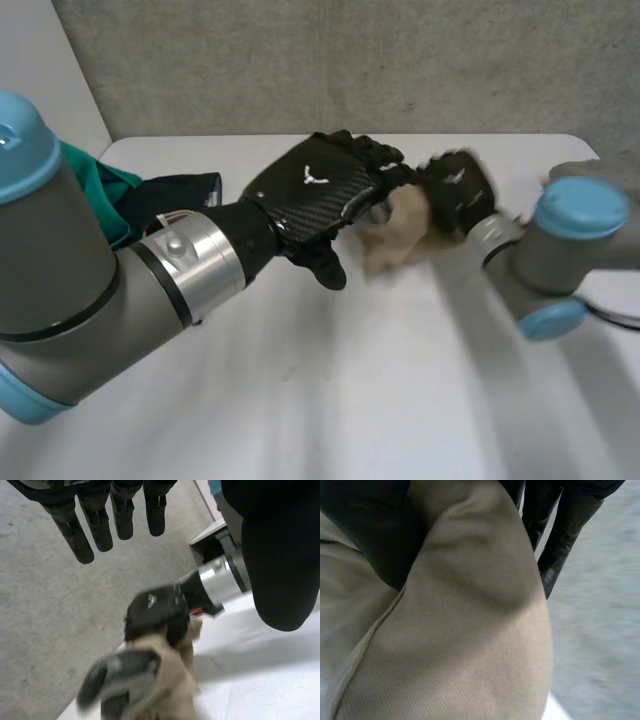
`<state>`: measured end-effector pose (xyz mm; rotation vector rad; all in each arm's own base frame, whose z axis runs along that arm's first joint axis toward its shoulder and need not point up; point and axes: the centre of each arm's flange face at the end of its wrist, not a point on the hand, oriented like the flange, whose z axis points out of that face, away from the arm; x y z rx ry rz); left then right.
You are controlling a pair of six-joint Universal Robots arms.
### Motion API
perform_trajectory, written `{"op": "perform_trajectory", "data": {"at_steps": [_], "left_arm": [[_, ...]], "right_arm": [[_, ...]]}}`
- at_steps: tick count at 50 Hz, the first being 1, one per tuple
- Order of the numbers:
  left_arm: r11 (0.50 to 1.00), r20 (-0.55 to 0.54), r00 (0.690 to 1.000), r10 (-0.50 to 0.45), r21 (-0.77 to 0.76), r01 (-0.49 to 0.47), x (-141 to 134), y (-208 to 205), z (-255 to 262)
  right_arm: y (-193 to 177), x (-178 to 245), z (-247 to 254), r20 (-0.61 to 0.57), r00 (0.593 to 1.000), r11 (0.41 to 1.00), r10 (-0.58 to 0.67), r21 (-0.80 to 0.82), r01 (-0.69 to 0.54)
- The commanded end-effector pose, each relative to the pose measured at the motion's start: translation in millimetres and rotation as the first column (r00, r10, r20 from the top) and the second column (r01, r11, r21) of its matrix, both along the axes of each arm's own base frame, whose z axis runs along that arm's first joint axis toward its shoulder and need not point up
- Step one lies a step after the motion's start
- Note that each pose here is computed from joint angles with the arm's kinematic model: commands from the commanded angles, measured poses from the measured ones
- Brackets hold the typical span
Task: Fold the laundry.
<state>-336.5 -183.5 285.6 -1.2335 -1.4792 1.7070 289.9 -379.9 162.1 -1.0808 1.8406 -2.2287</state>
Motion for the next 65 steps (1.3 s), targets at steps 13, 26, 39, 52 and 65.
{"op": "perform_trajectory", "data": {"at_steps": [13, 26, 39, 52, 65], "left_arm": [[0.999, -0.013, 0.999, 0.038, -0.018, -0.039, 7.2, -7.3, 7.6], [0.999, -0.012, 0.999, 0.04, -0.017, -0.04, 7.4, -7.3, 7.2], [0.999, -0.012, 0.999, 0.04, -0.016, -0.04, 7.5, -7.2, 6.7], [0.999, -0.019, 0.999, 0.04, -0.027, -0.04, 8.3, -5.2, 11.4], [0.999, -0.019, 0.999, 0.037, -0.027, -0.037, 8.1, -4.2, 11.8]], "right_arm": [[-141.5, -169.3, 95.1, 0.111, 0.98, 0.906, -0.166, -0.376, 0.196], [-170.1, -303.5, 5.3, 0.034, 0.977, 0.915, -0.21, -0.345, 0.209], [-147.0, -331.6, -40.3, -0.014, 0.992, 0.971, -0.128, -0.207, 0.122], [-131.8, -321.7, -2.0, 0.012, 0.99, 0.97, -0.144, -0.195, 0.143], [-73.7, -334.8, 39.2, 0.1, 0.937, 0.938, -0.335, 0.129, 0.321]]}}
